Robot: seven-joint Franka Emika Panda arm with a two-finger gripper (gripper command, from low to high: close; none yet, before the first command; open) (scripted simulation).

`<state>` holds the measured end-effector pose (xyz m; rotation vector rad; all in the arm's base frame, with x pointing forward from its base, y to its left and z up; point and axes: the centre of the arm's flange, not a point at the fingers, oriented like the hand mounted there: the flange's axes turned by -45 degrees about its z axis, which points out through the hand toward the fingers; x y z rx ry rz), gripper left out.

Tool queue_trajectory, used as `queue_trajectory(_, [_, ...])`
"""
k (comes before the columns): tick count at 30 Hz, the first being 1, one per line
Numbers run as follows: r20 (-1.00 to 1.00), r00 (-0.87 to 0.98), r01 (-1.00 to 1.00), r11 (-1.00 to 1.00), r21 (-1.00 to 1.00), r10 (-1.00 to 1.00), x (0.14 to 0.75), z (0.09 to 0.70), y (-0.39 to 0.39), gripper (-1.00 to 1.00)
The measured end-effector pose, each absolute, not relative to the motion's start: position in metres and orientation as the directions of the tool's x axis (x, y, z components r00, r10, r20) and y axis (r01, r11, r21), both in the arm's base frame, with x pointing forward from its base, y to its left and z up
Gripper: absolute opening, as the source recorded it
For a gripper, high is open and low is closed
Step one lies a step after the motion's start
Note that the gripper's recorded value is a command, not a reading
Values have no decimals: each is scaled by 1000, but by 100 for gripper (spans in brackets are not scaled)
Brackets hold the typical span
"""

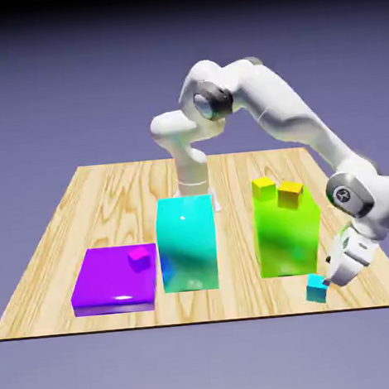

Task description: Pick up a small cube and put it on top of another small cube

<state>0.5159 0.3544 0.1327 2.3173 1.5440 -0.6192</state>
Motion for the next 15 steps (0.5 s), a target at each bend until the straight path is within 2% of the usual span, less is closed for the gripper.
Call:
queue_trajectory(1, [-499,333,923,-384,0,800,512,112,346,0])
queue_trajectory(2, [-499,333,923,-384,0,800,512,112,346,-100])
queue_trajectory(4, [-499,333,923,-385,-1,800,512,112,346,-100])
queue_trajectory(7, [-499,333,923,-386,-2,800,521,175,369,-100])
queue_trajectory(15, [-479,687,639,-768,42,546,508,288,322,-100])
